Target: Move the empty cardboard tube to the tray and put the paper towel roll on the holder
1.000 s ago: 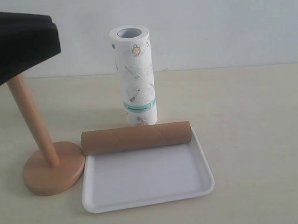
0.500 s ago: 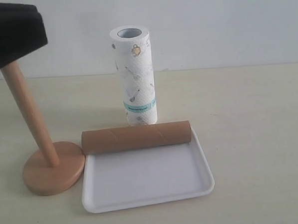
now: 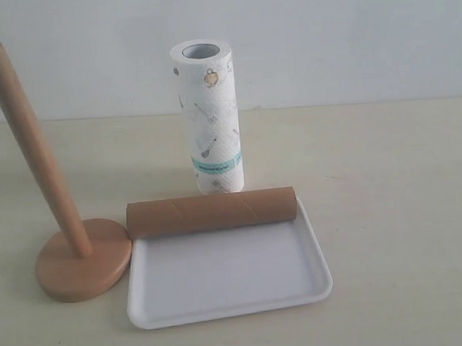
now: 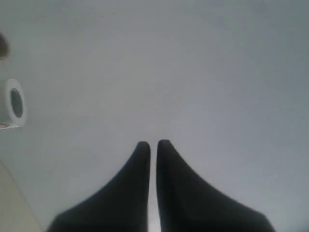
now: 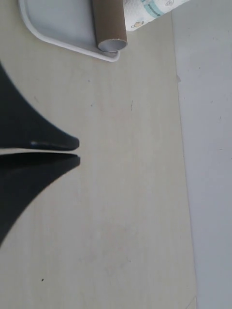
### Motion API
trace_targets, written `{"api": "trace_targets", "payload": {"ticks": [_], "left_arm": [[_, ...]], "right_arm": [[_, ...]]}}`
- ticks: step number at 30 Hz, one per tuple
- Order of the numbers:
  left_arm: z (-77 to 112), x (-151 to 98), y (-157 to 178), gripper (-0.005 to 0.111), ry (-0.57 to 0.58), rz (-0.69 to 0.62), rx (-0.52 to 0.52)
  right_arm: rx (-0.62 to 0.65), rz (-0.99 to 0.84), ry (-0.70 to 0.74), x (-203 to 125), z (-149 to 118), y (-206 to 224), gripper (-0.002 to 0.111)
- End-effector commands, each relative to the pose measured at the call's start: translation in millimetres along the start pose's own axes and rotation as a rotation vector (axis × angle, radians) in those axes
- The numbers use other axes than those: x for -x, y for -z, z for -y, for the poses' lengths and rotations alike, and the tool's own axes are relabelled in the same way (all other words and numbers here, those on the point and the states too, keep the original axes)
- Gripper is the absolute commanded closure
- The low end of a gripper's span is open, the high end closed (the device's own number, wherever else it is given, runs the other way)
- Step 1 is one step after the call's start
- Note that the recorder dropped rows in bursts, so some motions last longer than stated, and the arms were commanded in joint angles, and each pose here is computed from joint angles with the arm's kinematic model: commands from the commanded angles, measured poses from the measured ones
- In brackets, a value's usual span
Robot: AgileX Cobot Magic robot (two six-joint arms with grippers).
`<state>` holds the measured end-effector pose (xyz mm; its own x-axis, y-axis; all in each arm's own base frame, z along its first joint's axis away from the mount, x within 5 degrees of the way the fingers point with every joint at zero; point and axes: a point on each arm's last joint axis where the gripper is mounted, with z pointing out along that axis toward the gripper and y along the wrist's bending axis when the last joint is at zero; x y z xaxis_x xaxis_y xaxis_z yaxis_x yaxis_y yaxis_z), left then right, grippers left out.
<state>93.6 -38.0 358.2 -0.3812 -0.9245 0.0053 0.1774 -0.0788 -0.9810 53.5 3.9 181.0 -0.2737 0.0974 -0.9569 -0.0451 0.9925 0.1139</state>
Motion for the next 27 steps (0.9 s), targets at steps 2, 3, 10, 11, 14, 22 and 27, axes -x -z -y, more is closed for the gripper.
{"api": "trace_targets", "payload": {"ticks": [2,3,10,11,14,22,27], "left_arm": [[-57.9,9,27,0.103,0.315,0.119,0.072],[-72.4,10,35,0.103,0.369,0.140,0.078],[-120.8,13,62,0.103,0.560,0.230,0.052],[-125.4,14,64,0.103,0.578,0.236,0.048],[-131.9,13,69,0.103,0.622,0.238,0.028],[-139.2,11,74,0.103,0.652,0.247,0.099],[-140.0,11,74,0.103,0.562,0.246,0.118]], "right_arm": [[0.000,0.017,-0.001,1,0,0,0.107],[0.000,0.017,-0.001,1,0,0,0.107],[0.000,0.017,-0.001,1,0,0,0.107],[0.000,0.017,-0.001,1,0,0,0.107],[0.000,0.017,-0.001,1,0,0,0.107],[0.000,0.017,-0.001,1,0,0,0.107],[0.000,0.017,-0.001,1,0,0,0.107]]}}
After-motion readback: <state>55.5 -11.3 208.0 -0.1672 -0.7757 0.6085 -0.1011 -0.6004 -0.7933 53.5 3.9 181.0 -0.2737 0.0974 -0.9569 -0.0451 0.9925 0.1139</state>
